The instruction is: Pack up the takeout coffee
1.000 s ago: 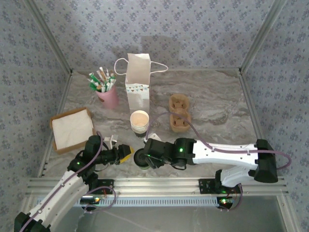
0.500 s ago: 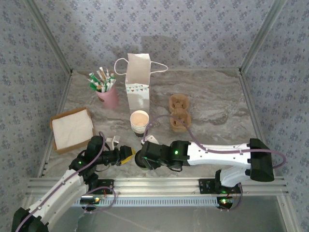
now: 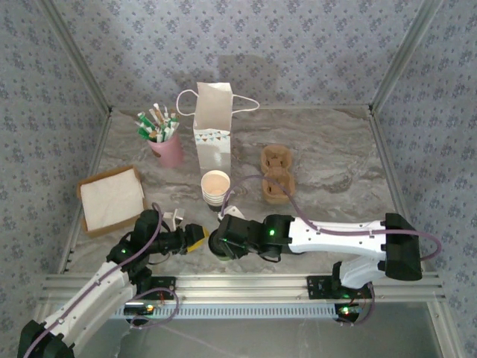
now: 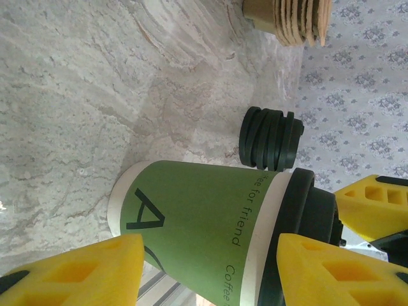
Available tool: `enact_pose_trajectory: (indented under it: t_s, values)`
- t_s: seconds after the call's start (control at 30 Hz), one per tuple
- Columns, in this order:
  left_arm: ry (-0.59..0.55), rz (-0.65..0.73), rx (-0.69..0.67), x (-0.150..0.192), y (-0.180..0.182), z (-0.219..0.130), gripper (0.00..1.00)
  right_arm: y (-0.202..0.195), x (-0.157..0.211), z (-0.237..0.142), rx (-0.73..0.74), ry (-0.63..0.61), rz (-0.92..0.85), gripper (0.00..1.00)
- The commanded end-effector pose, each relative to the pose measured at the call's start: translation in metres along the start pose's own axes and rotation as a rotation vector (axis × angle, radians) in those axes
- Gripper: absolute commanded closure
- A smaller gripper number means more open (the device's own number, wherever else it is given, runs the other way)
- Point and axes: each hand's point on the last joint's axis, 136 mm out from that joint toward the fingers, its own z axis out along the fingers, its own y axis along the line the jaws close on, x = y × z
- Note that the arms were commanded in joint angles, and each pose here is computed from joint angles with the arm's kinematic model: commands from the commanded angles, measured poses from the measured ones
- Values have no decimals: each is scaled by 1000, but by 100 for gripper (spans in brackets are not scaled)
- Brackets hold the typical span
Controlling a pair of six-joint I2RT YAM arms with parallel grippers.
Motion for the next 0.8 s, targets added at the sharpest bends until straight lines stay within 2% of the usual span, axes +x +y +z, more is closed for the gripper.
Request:
enact_pose_trajectory:
  t_s: [0.0,0.37,0.77]
  values:
    - [6,11,16,2,-4,-1,43,-8,2,-5,46,14,-41,43]
    - [7,11,16,3,-3,0,43,1,7,-3,10,-20,-42,33]
    - [11,14,9,2,-3,2,43,-3,9,1,50,-13,-66,31]
